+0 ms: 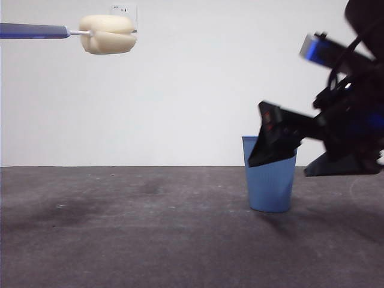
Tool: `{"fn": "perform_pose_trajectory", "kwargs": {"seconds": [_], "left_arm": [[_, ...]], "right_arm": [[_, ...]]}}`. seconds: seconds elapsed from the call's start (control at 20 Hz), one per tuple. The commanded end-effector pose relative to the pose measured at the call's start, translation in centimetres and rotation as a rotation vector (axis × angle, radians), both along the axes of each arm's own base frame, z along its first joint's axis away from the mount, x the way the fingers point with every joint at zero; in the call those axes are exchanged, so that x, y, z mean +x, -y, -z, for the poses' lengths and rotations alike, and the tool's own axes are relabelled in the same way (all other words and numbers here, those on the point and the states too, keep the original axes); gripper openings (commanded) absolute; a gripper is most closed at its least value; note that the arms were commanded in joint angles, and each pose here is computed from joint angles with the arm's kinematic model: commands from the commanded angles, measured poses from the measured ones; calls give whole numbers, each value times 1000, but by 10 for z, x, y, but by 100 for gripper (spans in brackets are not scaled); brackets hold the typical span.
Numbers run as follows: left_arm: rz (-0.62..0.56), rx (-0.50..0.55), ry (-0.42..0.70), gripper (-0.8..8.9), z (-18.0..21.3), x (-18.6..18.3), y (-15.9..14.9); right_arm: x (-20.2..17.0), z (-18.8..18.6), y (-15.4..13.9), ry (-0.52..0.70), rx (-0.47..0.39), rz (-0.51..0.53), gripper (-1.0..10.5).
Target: Pick up the cup brush,pick up the cup,insert the brush into the cup,clean the cup,put the cup brush back,put the cup back to the fixed position on the table
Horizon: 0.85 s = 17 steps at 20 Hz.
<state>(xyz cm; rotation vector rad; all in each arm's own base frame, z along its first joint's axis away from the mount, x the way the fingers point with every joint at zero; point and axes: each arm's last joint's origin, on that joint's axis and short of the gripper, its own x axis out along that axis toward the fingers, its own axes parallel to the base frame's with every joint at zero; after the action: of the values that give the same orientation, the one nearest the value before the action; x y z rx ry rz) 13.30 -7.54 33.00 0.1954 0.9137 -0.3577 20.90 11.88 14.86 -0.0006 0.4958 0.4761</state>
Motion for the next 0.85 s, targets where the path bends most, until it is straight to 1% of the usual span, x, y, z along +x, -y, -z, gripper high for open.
{"fn": "perform_pose_trajectory", "kwargs": {"seconds": [0.05, 0.25, 0.45, 0.5, 0.6, 0.75, 0.85], "left_arm": [[13, 10, -4, -9, 2, 0, 0], [13, 10, -6, -9, 3, -1, 0], [5, 4, -7, -9, 2, 0, 0], [4, 3, -5, -9, 2, 0, 0], [4, 0, -1, -9, 2, 0, 1], [4, 0, -1, -9, 2, 0, 1], [1, -1, -3, -9, 2, 0, 1]], "right_arm": [[6, 12, -3, 26, 3, 4, 536], [18, 28, 1, 29, 3, 43, 536], [27, 33, 8, 78, 25, 69, 536], [29, 34, 8, 92, 27, 48, 536], [32, 35, 7, 113, 20, 39, 536], [41, 37, 2, 118, 4, 12, 536], [47, 39, 1, 138, 14, 16, 536]]}}
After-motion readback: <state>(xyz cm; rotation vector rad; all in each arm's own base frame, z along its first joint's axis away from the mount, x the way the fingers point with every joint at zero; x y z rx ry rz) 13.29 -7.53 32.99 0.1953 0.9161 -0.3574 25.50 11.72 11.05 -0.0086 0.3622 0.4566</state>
